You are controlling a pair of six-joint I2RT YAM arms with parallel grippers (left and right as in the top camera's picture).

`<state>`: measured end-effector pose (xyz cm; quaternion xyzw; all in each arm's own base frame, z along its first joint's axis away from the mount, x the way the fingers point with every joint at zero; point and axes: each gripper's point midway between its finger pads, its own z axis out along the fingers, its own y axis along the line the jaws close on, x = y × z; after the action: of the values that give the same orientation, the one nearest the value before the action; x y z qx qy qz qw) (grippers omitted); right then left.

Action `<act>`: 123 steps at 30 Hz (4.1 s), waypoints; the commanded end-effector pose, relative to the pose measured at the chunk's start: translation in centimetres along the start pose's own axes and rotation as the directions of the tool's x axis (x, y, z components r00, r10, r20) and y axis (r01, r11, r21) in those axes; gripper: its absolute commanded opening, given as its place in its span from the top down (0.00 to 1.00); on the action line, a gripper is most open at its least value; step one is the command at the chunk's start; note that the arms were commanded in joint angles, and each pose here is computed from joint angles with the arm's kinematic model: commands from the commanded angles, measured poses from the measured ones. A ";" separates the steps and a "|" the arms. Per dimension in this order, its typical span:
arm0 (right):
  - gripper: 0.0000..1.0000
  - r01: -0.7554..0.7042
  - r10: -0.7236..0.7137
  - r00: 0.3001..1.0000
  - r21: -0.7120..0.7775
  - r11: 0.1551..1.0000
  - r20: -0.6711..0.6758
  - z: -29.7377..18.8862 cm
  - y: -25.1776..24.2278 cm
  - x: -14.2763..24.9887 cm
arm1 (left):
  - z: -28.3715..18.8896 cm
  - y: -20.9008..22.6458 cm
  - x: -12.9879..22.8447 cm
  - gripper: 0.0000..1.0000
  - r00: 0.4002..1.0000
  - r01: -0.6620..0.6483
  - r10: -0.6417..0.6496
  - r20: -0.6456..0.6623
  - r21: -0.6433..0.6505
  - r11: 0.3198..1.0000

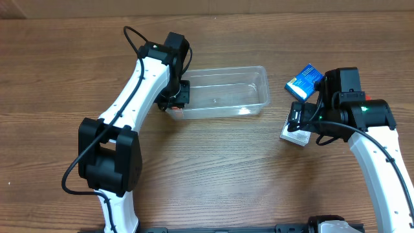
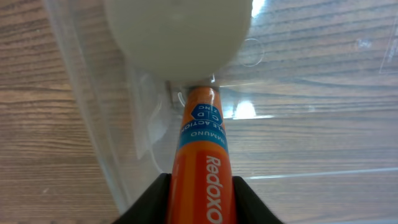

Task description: Pack container

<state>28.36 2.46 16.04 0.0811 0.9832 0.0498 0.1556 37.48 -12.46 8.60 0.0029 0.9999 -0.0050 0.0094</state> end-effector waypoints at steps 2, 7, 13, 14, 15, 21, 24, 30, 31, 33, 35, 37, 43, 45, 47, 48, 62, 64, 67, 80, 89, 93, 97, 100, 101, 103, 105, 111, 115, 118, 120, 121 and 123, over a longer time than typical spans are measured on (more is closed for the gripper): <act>0.00 0.003 -0.003 0.999 0.004 1.000 0.032 -0.7 0.1 -0.8 | 0.1 -0.2 0.0 0.53 1.000 -0.002 0.002 0.002 -0.010 1.000; 0.00 0.003 -0.003 1.000 0.004 1.000 0.031 -0.7 0.1 -0.8 | -0.3 -0.3 -0.3 0.51 1.000 -0.007 0.007 0.014 -0.007 1.000; 0.00 0.003 -0.003 1.000 0.004 1.000 0.031 -0.7 0.1 -0.8 | -2.9 -0.7 -1.8 0.51 0.997 -0.013 0.011 0.080 0.014 1.000; 0.00 0.003 -0.003 1.000 0.004 1.000 0.031 -0.7 0.1 -0.8 | -3.5 -0.9 -2.1 0.51 0.995 -0.017 0.015 0.096 0.019 1.000; 0.00 0.003 -0.003 1.000 0.004 1.000 0.031 -0.7 0.1 -0.8 | -4.3 -1.0 -2.5 0.51 0.993 -0.025 0.022 0.114 0.024 0.999; 0.00 0.003 -0.003 1.000 0.005 1.000 0.028 -0.7 0.1 -0.7 | -9.8 -0.9 -4.6 0.47 0.969 -0.033 0.028 0.247 0.016 0.999; 0.00 0.002 -0.002 1.000 0.006 1.000 0.020 -0.7 0.0 -0.5 | -12.7 0.0 -5.0 0.46 0.953 -0.019 0.024 0.301 -0.021 1.000; 0.00 -0.040 0.039 0.998 0.017 0.999 0.053 -1.5 -0.1 -1.4 | -19.4 0.8 -4.8 0.45 0.902 -0.002 0.005 0.431 -0.009 1.000; 0.00 -0.055 0.053 0.995 0.027 0.998 0.086 -2.4 -0.2 -2.3 | -21.0 1.0 -4.7 0.45 0.883 0.003 -0.004 0.469 0.005 1.000; 0.00 -0.061 0.055 0.987 0.034 0.998 0.150 -4.2 -0.1 -4.0 | -23.5 1.8 -4.5 0.45 0.849 0.020 -0.029 0.527 0.022 1.000; 0.00 -0.094 0.081 0.971 0.045 0.995 0.225 -6.5 -0.2 -6.1 | -25.9 3.3 -3.9 0.44 0.810 0.069 -0.082 0.580 0.044 0.997; 0.00 -0.116 0.101 0.954 0.038 0.992 0.281 -8.5 0.1 -8.3 | -28.2 5.4 -3.1 0.40 0.770 0.123 -0.141 0.623 0.072 0.990; 0.00 -0.213 0.205 0.958 0.023 0.977 0.203 -5.9 0.7 -14.0 | -31.5 10.1 -0.7 0.37 0.698 0.227 -0.244 0.673 0.115 0.967; 0.00 -0.279 0.275 0.952 0.010 0.960 0.137 -2.7 0.6 -15.3 | -31.3 10.4 -0.3 0.37 0.706 0.236 -0.248 0.664 0.109 0.966; 0.00 -0.345 0.340 0.936 0.038 0.938 0.089 0.3 -0.1 -16.0 | -30.9 10.5 -0.1 0.36 0.720 0.240 -0.247 0.648 0.101 0.966; 0.00 -0.380 0.377 0.924 0.054 0.923 0.063 2.0 -0.6 -16.0 | -30.7 10.5 0.0 0.36 0.727 0.241 -0.246 0.641 0.098 0.966; 0.00 -0.434 0.463 0.876 0.201 0.878 -0.135 15.3 -3.2 -13.9 | -29.3 10.4 -0.3 0.35 0.761 0.241 -0.243 0.602 0.086 0.967; 0.00 -0.434 0.465 0.874 0.205 0.877 -0.140 16.2 -3.3 -13.9 | -29.3 10.2 -0.3 0.35 0.762 0.237 -0.244 0.600 0.091 0.967; 0.00 -0.446 0.477 0.868 0.210 0.870 -0.137 17.3 -3.4 -13.9 | -29.2 10.2 -0.3 0.35 0.764 0.236 -0.244 0.598 0.092 0.967; 0.00 -0.469 0.501 0.860 0.234 0.851 -0.099 18.3 -4.1 -14.1 | -29.2 10.2 -0.2 0.35 0.765 0.237 -0.244 0.596 0.091 0.967; 0.00 -0.497 0.539 0.837 0.276 0.823 -0.101 19.5 -4.8 -12.6 | -29.1 10.2 -0.1 0.35 0.769 0.238 -0.243 0.591 0.089 0.967; 0.00 -0.501 0.541 0.836 0.273 0.822 -0.095 19.5 -4.8 -12.7 | -29.0 10.3 0.1 0.35 0.774 0.239 -0.243 0.585 0.085 0.967; 0.04 -0.499 0.541 0.835 0.276 0.821 -0.098 19.5 -4.8 -12.6 | -28.9 10.3 0.2 0.35 0.776 0.239 -0.243 0.582 0.084 0.967; 0.06 -0.499 0.541 0.835 0.277 0.821 -0.101 19.5 -4.8 -12.5 | -28.9 10.3 0.2 0.35 0.777 0.239 -0.242 0.582 0.084 0.967; 0.07 -0.499 0.541 0.835 0.278 0.821 -0.101 19.5 -4.8 -12.5 | -28.9 10.3 0.2 0.35 0.776 0.239 -0.243 0.582 0.084 0.967; 0.09 -0.498 0.541 0.835 0.278 0.821 -0.102 19.5 -4.8 -12.5 | -28.9 10.3 0.2 0.35 0.777 0.239 -0.243 0.581 0.084 0.967; 0.10 -0.498 0.541 0.835 0.278 0.821 -0.102 19.5 -4.8 -12.5 | -28.9 10.3 0.2 0.35 0.778 0.240 -0.243 0.580 0.083 0.967; 0.15 -0.492 0.539 0.835 0.287 0.822 -0.114 19.4 -4.8 -12.1 | -28.9 10.3 0.2 0.34 0.777 0.239 -0.243 0.580 0.083 0.967; 0.20 -0.491 0.539 0.834 0.289 0.822 -0.117 19.4 -4.8 -12.0 | -28.9 10.3 0.2 0.31 0.777 0.240 -0.243 0.581 0.083 0.967; 0.26 -0.472 0.521 0.844 0.288 0.833 -0.126 19.3 -4.8 -12.0 | -28.9 10.3 0.2 0.31 0.777 0.240 -0.243 0.581 0.083 0.967; 0.28 -0.457 0.506 0.852 0.286 0.842 -0.131 19.3 -4.8 -12.0 | -28.9 10.3 0.2 0.31 0.777 0.240 -0.242 0.581 0.083 0.967; 0.30 -0.447 0.497 0.857 0.285 0.848 -0.135 19.3 -4.8 -11.9 | -28.9 10.3 0.2 0.30 0.777 0.240 -0.242 0.581 0.083 0.967; 0.30 -0.444 0.496 0.857 0.288 0.849 -0.140 19.2 -4.8 -11.9 | -28.9 10.3 0.2 0.30 0.777 0.240 -0.242 0.581 0.083 0.967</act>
<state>45.23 -2.74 0.99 0.3457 0.9377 -0.0175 0.0296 36.67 -1.70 37.55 -0.1218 0.9396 -0.0030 0.3199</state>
